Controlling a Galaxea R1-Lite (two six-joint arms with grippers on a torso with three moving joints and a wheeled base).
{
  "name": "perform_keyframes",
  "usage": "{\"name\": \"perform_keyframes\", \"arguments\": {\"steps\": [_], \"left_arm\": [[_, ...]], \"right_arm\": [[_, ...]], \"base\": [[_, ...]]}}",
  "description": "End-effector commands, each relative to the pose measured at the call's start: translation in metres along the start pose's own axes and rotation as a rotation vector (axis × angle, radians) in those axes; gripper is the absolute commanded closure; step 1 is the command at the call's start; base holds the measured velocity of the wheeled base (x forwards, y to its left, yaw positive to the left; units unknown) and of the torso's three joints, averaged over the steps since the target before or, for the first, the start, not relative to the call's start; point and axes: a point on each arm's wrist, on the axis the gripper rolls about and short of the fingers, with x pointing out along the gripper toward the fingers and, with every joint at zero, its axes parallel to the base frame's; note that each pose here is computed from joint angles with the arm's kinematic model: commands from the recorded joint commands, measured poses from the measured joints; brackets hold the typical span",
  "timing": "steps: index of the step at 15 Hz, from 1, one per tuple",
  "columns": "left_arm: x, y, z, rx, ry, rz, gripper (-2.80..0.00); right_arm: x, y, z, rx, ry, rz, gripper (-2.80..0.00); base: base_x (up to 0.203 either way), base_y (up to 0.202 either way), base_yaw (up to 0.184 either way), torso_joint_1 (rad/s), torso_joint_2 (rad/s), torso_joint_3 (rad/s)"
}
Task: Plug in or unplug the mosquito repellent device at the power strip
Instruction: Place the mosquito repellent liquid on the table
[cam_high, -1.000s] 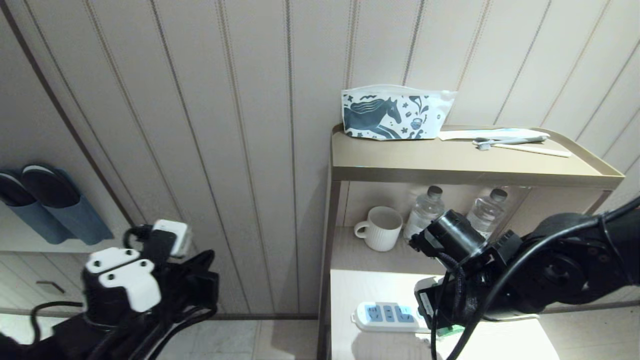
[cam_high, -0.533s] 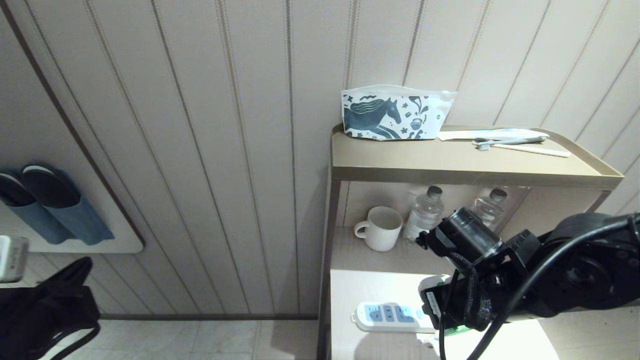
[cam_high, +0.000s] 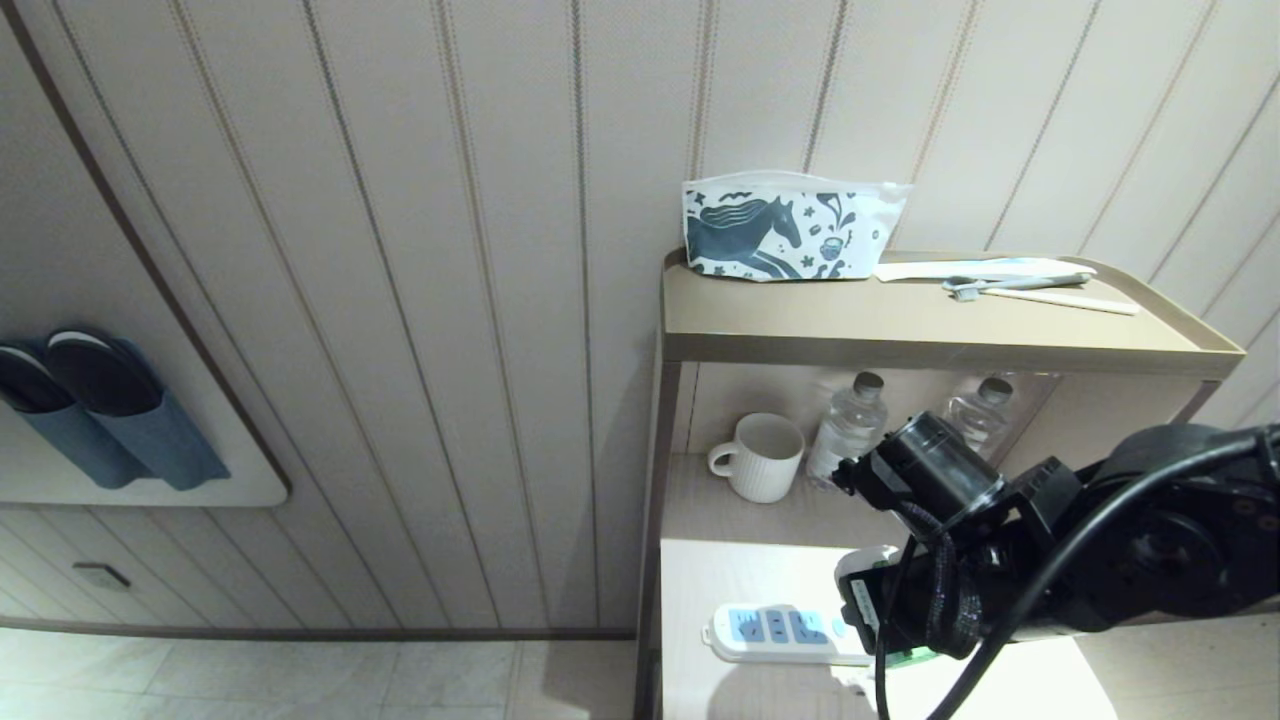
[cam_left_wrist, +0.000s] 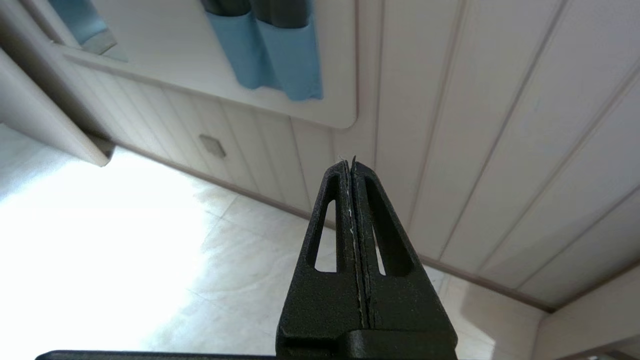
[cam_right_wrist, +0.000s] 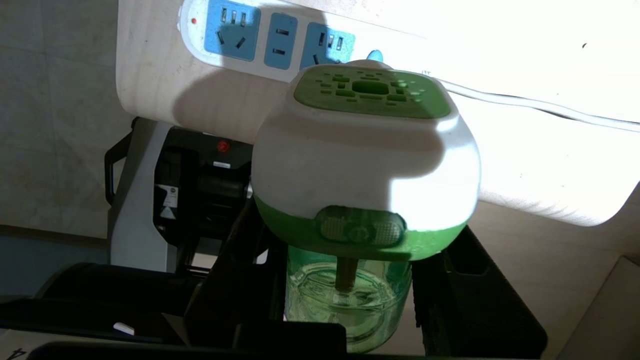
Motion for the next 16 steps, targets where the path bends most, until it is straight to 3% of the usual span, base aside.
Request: {"name": "perform_keyframes", "arguments": {"steps": [1, 3, 8, 9, 10, 12, 16], "left_arm": [[-0.012, 0.007, -0.025, -0.024, -0.048, -0.026, 0.00], [-0.017, 0.007, -0.045, -0.006, -0.070, -0.125, 0.00], [-0.039, 0.011, -0.061, -0.027, -0.219, -0.355, 0.00], [-0.039, 0.010, -0.064, -0.014, -0.202, -0.392, 0.00], [-0.035, 0.007, -0.075, 0.022, -0.133, -0.449, 0.00], [-0.036, 0.007, -0.077, 0.051, -0.107, -0.451, 0.00], [-0.036, 0.007, -0.077, 0.021, -0.104, -0.449, 0.00]], "right_arm": [[-0.003, -0.001, 0.001, 0.005, -0.009, 0.002, 0.00], [-0.005, -0.001, 0.001, 0.006, -0.017, 0.004, 0.00], [-0.032, -0.007, 0.002, 0.029, -0.103, 0.037, 0.00], [-0.043, -0.010, 0.001, 0.037, -0.139, 0.052, 0.00], [-0.056, -0.014, 0.000, 0.046, -0.180, 0.067, 0.00], [-0.078, -0.023, -0.010, 0.059, -0.244, 0.087, 0.00], [-0.101, -0.046, -0.042, 0.096, -0.398, 0.055, 0.00]], "base": [[0.000, 0.000, 0.000, 0.000, 0.00, 0.000], [0.000, 0.000, 0.000, 0.000, 0.00, 0.000], [0.000, 0.000, 0.000, 0.000, 0.00, 0.000], [0.000, 0.000, 0.000, 0.000, 0.00, 0.000], [0.000, 0.000, 0.000, 0.000, 0.00, 0.000], [0.000, 0.000, 0.000, 0.000, 0.00, 0.000], [0.000, 0.000, 0.000, 0.000, 0.00, 0.000]]}}
